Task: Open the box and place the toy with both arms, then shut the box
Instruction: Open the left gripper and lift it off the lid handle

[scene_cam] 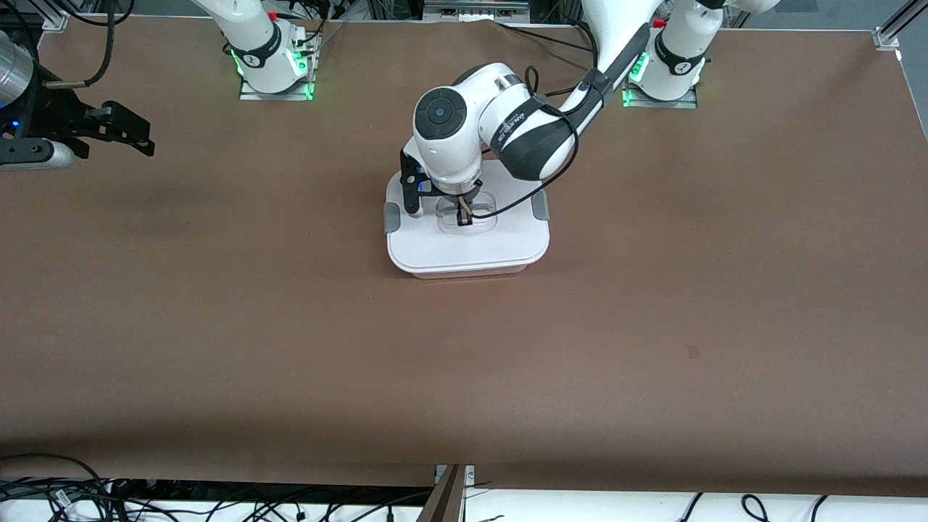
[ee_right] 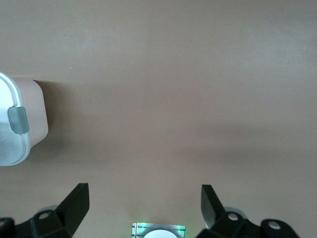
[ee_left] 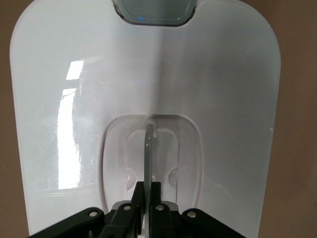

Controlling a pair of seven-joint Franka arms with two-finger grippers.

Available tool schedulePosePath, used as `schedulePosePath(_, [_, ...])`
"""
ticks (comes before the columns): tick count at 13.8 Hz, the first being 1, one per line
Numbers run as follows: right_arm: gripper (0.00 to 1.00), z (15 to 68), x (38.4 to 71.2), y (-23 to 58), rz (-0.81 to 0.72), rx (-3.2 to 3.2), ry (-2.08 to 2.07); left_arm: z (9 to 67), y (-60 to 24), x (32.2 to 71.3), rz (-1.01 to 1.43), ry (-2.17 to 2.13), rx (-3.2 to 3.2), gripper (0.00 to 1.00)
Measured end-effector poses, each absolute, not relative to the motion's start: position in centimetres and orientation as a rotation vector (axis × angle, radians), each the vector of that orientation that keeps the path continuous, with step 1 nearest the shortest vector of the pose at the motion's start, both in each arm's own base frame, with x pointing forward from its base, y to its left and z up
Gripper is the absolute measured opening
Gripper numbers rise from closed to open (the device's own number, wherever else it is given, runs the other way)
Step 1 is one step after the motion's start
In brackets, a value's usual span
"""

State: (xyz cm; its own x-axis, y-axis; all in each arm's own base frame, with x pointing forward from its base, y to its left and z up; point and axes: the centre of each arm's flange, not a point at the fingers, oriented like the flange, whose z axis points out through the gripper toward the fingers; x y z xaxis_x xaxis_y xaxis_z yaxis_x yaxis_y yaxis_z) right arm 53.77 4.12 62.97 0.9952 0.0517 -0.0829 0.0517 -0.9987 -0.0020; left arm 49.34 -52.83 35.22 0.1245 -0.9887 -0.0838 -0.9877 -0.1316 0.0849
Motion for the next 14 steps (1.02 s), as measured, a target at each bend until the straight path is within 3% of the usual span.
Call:
schedulePosePath(11, [1.00,63.4,53.6,4.2,-0.139,3.137,0.083,34.2,-53.0,48.8,-0.211,-2.143,2.331,0.09])
schedulePosePath(14, [1.00,63.4,53.6,4.1,-0.139,3.137,0.082,33.2,-52.3,49.3,-0.247,-2.129,2.344,0.34])
